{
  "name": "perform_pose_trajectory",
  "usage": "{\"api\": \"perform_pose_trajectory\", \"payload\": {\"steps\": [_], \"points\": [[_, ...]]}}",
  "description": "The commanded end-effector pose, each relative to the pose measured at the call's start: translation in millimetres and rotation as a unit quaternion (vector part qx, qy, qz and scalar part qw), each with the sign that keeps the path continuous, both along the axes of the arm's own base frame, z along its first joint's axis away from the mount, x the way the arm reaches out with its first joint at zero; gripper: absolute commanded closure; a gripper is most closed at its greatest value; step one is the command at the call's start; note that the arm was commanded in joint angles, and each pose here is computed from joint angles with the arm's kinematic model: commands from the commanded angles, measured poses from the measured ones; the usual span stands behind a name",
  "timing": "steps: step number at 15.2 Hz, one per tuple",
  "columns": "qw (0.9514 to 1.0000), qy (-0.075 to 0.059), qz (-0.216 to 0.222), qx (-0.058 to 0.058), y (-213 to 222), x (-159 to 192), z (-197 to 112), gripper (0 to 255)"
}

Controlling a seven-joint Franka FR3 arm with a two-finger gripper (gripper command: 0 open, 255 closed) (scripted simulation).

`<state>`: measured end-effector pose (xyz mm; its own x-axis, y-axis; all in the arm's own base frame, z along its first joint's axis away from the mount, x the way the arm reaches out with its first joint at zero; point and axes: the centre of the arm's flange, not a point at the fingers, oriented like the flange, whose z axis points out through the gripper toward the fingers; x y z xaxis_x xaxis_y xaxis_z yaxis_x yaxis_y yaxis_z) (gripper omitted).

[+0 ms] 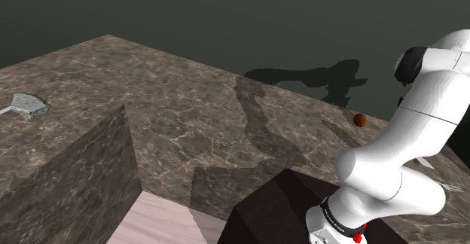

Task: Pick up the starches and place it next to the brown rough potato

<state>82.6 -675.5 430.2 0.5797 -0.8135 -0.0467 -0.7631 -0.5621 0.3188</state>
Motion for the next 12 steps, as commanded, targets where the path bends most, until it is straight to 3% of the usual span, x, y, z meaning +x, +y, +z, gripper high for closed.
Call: {"api": "perform_pose_trajectory", "payload": {"steps": [1,12], "points": [[1.0000,0.000,0.001,0.000,-23,-16,0,255],[1.0000,0.000,0.001,0.000,-32,-23,-53,255]]}}
